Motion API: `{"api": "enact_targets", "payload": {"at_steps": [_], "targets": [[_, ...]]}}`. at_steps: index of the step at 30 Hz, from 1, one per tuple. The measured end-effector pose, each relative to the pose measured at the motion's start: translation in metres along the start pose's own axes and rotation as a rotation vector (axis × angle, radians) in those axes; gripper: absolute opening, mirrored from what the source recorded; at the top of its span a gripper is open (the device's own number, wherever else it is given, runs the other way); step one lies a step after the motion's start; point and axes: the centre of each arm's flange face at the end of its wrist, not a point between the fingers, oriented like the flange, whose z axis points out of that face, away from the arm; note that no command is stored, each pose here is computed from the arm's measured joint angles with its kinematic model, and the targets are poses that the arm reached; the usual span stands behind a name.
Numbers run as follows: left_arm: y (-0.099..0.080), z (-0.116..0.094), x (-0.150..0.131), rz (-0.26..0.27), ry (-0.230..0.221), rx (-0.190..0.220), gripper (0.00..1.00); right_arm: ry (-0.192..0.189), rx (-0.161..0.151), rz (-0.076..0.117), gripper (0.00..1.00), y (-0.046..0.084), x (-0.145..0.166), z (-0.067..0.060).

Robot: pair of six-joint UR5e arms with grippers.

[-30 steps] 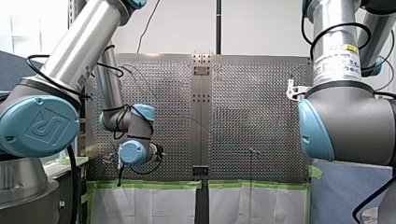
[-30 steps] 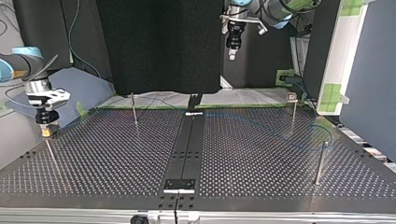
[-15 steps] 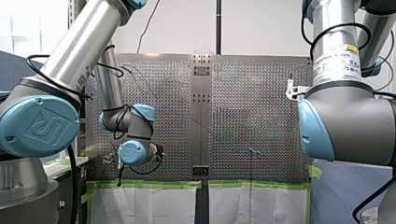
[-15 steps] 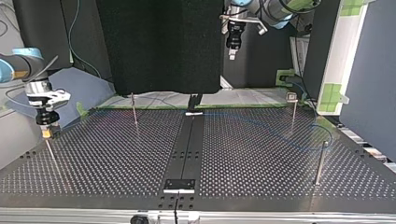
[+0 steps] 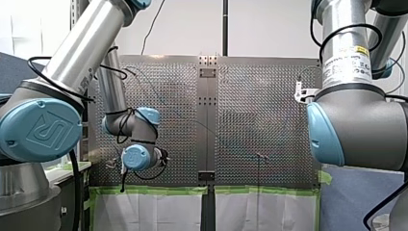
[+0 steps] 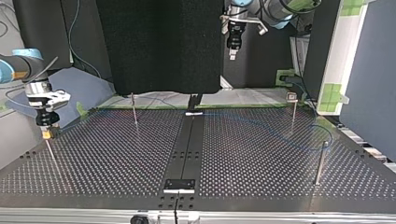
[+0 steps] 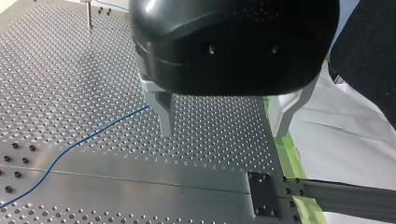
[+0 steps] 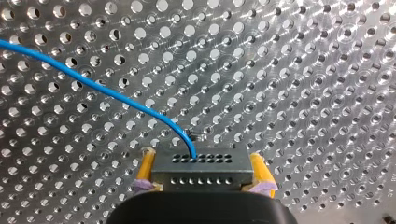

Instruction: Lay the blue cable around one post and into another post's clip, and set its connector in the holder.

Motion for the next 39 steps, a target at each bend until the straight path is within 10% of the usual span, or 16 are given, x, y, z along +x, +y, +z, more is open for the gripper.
{"api": "enact_targets", "payload": {"at_steps": [39], "targets": [[0.0018, 0.0011, 0.0000, 0.000, 0.003, -0.005, 1.00, 0.005, -0.032, 0.001, 0.00, 0.0039, -0.0033, 0.0014]]}}
